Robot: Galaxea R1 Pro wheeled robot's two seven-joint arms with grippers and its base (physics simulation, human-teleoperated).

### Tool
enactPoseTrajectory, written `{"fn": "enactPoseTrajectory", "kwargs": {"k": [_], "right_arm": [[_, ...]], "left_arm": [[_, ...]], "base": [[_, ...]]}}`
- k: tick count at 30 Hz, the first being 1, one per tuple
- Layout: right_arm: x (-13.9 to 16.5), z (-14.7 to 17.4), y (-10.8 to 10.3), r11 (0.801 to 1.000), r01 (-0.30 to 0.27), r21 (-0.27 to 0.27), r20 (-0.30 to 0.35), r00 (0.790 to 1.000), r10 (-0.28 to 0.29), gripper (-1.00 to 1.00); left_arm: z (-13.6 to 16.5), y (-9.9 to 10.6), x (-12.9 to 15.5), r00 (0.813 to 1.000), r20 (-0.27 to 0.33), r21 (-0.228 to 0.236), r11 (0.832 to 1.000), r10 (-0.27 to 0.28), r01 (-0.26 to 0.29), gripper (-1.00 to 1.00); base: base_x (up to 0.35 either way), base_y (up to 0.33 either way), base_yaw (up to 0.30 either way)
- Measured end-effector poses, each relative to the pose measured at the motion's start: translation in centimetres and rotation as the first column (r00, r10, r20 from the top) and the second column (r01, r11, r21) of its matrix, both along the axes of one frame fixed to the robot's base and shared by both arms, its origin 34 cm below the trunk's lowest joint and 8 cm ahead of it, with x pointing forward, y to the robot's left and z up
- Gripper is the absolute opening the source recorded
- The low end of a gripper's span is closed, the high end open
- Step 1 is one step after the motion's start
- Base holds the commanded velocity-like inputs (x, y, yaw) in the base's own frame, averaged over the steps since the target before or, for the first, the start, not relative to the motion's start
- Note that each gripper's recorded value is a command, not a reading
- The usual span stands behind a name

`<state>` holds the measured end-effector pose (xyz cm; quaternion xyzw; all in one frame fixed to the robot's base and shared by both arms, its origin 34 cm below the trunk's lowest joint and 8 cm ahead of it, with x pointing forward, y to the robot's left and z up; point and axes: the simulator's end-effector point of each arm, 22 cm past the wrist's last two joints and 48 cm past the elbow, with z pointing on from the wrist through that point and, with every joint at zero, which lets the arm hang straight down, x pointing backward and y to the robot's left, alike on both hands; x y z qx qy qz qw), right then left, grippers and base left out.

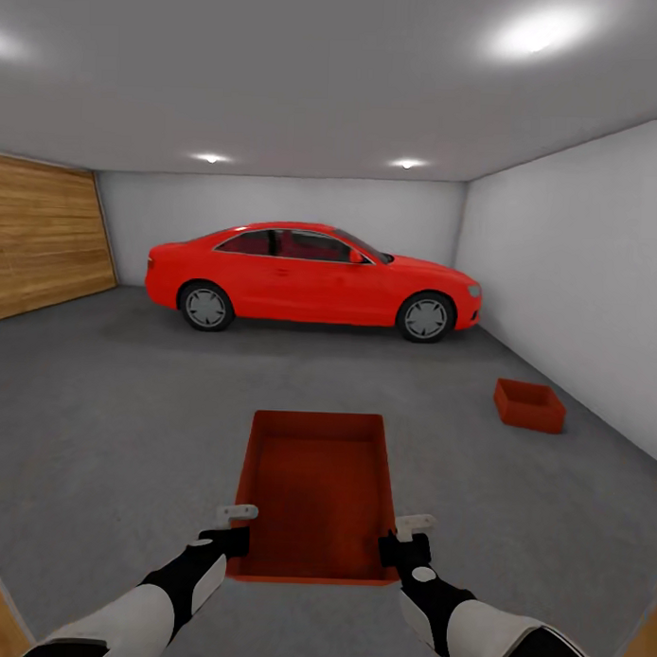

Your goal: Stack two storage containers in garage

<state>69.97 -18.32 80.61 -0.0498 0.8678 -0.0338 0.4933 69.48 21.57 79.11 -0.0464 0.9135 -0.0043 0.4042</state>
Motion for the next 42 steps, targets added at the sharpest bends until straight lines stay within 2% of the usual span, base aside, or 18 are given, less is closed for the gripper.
{"fn": "enactPoseTrajectory", "kwargs": {"k": [42], "right_arm": [[0.00, 0.02, 0.03, 1.000, 0.001, 0.000, 0.000, 1.000, -0.001, -1.00]], "left_arm": [[0.02, 0.02, 0.02, 1.000, 0.000, -0.002, 1.000, 0.001, -0.001, -1.00]], "base": [[0.320, 0.000, 0.009]]}}
